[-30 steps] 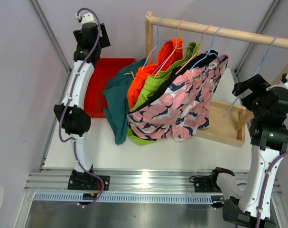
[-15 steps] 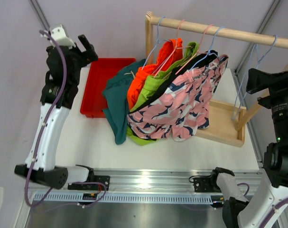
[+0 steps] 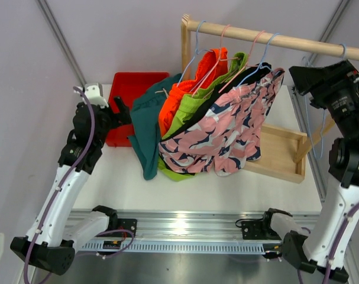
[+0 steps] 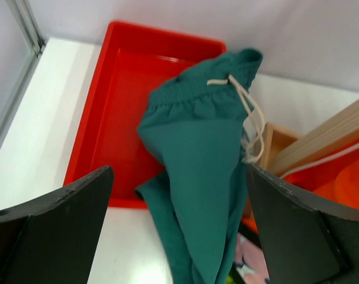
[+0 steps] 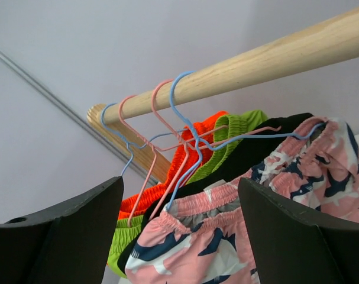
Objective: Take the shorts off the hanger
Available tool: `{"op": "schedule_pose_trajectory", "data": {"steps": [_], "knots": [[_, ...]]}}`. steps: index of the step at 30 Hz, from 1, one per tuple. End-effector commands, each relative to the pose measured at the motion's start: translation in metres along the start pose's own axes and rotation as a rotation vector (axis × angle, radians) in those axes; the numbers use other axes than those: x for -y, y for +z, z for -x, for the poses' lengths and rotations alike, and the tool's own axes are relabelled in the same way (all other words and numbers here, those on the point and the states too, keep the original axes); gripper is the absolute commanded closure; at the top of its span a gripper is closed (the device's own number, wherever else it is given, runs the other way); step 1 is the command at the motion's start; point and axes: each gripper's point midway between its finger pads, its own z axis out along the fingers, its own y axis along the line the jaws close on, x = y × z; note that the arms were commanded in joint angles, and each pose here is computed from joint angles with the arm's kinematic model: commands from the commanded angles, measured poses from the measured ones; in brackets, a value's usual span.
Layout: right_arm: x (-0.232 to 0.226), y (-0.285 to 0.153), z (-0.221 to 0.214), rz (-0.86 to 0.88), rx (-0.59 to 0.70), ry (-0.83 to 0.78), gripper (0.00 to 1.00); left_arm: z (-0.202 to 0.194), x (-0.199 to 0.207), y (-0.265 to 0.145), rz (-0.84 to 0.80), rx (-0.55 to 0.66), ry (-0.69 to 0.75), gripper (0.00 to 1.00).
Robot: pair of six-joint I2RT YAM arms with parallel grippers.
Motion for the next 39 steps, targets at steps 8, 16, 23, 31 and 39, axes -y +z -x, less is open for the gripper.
{"op": "schedule_pose_trajectory", "data": {"steps": [8, 16, 23, 31, 39], "knots": [[0.007, 0.067, -0.086, 0.02, -0.254, -0.018, 0.21, -0.025, 0.005, -0.001, -0.06, 0.003, 0.004, 0.01], [0.02, 0.09, -0.122, -0.011, -0.296, -0.015, 0.24, -0.033, 0.006, 0.002, -0.071, -0.014, 0.002, 0.01], [0.027, 0.104, -0.134, -0.017, -0.289, -0.004, 0.31, -0.036, 0.005, 0.001, -0.068, -0.021, 0.003, 0.01], [0.023, 0.117, -0.137, -0.007, -0.264, 0.011, 0.41, -0.039, 0.004, 0.001, -0.064, -0.028, 0.005, 0.01], [0.013, 0.122, -0.127, 0.015, -0.21, 0.019, 0.65, -0.041, 0.003, 0.001, -0.063, -0.034, 0.006, 0.01]]}}
